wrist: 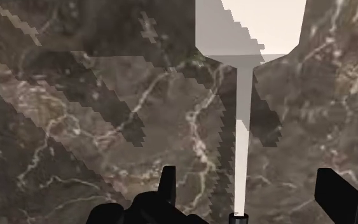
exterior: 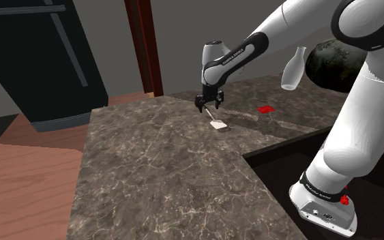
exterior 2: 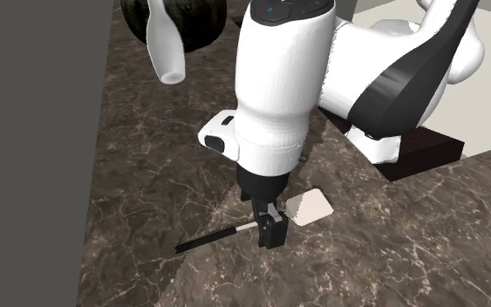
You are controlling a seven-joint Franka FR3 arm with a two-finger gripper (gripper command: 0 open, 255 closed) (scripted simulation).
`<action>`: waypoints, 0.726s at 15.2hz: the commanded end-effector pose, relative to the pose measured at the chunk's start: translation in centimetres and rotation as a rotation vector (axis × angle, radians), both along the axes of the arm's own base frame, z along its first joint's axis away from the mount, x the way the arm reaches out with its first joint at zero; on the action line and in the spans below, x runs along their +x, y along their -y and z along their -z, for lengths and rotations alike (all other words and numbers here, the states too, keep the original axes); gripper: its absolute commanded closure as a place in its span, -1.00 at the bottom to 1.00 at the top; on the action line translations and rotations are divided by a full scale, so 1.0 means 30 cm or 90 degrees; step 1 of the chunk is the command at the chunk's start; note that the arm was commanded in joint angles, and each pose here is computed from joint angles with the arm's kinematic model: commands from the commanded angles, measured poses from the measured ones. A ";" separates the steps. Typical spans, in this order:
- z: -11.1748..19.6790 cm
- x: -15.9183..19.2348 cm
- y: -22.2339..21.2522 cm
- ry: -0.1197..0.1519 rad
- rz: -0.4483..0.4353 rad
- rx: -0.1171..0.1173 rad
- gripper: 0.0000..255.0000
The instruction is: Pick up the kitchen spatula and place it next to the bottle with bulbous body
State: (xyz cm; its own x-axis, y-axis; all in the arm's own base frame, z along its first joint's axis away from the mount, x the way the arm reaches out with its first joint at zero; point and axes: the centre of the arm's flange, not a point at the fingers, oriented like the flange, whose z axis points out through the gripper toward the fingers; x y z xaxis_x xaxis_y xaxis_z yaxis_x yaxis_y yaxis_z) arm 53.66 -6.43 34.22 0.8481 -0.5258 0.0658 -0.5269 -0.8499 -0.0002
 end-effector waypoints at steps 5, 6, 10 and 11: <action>0.012 -0.002 -0.001 0.000 0.000 0.000 -1.00; 0.012 -0.002 -0.001 0.000 0.000 0.000 -1.00; 0.012 -0.001 -0.001 0.000 0.000 0.000 1.00; 0.012 -0.001 -0.001 0.000 0.000 0.000 1.00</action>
State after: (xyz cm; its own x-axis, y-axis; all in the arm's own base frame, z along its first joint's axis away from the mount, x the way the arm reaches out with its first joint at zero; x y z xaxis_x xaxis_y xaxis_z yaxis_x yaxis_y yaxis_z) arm 53.62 -6.41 33.85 0.8481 -0.5257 0.0662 -0.5268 -0.8500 -0.0005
